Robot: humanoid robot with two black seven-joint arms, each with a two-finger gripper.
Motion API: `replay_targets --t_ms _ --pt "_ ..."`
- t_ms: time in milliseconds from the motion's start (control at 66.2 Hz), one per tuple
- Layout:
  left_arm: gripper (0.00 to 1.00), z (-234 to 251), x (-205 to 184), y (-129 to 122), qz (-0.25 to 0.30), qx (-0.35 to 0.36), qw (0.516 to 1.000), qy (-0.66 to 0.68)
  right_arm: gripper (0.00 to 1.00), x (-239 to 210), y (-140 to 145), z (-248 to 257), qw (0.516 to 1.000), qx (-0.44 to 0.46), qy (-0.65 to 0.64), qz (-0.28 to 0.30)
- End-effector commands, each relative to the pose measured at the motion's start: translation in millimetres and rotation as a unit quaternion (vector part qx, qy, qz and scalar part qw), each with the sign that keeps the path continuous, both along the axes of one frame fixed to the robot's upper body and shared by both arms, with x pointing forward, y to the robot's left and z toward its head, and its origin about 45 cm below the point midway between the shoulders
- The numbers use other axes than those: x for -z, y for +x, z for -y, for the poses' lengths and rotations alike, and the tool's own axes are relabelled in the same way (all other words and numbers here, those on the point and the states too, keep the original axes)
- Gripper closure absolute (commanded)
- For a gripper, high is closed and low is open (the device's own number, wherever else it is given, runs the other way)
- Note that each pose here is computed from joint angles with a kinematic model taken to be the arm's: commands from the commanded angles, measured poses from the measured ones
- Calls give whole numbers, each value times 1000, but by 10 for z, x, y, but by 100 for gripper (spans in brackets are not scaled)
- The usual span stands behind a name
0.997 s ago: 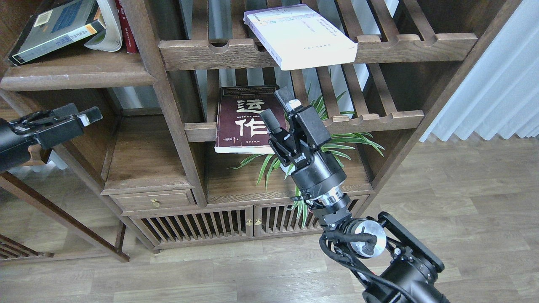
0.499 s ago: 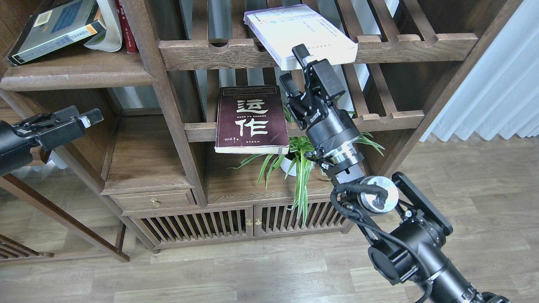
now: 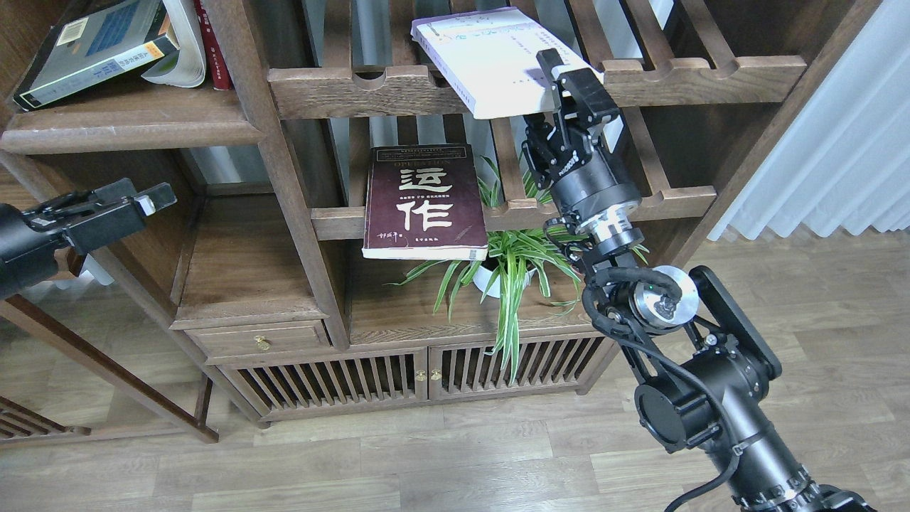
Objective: Organize books on shelf
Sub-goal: 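Reach the right gripper up to the white book on the top shelf, then pull the white book down and hold it with both grippers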
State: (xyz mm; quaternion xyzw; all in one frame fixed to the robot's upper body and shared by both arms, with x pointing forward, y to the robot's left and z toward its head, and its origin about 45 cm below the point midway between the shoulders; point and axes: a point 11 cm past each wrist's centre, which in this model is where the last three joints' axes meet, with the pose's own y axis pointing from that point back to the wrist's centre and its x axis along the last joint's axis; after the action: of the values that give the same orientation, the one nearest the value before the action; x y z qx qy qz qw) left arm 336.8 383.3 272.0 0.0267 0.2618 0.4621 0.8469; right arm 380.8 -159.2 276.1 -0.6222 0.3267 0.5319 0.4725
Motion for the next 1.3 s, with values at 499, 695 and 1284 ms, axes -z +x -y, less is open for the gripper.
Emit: replay_targets --t_ms 499,695,1284 --pt "0 593 488 -80 -18 -4 988 -154 95 252 -698 137 992 -87 20 89" --pt "0 1111 949 -348 -58 -37 948 -311 95 625 -1112 221 992 -110 11 68" --pt "0 2148 1373 -887 -169 -30 856 -489 95 1339 -1848 220 989 -133 11 -70"
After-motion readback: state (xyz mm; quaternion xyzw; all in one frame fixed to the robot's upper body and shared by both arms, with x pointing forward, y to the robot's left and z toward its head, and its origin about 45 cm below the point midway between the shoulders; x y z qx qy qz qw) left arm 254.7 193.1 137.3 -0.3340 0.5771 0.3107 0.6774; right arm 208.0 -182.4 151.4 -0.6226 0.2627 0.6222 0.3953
